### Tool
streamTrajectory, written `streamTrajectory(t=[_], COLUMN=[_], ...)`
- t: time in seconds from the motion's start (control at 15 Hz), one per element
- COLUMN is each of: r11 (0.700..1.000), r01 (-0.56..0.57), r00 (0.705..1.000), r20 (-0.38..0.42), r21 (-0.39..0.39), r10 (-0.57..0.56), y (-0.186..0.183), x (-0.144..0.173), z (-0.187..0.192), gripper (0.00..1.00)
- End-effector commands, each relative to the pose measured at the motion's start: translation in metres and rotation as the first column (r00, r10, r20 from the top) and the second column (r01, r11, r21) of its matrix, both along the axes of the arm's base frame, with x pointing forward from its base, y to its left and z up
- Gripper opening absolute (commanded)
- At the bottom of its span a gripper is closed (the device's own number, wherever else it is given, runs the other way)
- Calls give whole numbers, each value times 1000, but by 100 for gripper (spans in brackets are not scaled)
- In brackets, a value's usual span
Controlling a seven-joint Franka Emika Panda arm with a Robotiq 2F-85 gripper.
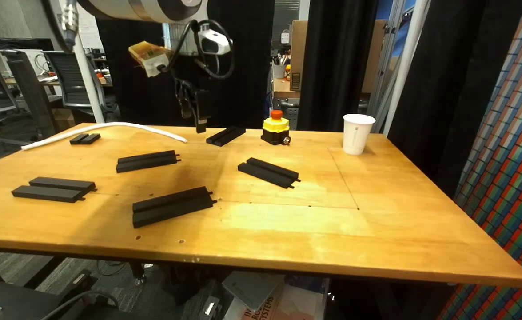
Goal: Connect the four black pieces together
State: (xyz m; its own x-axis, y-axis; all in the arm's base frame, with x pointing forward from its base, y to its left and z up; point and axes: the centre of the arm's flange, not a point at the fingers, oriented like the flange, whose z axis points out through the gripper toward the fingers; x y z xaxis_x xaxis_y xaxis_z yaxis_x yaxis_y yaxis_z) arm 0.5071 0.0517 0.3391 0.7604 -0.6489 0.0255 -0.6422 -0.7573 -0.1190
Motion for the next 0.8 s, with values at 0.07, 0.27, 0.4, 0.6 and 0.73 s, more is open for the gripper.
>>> streamTrajectory(t=[0.07,0.27,0.4,0.6,0.73], r11=[998,996,996,995,992], r01=[59,69,72,84,118], r00=[998,997,996,992,983], r20=[-34,-45,-63,-99,-146], r21=[27,58,61,49,38], r10=[-58,-66,-68,-79,-111], y=[63,99,119,140,156], x=[82,111,120,119,112], z=[-39,-55,-59,-57,-56], gripper=[100,100,100,100,100])
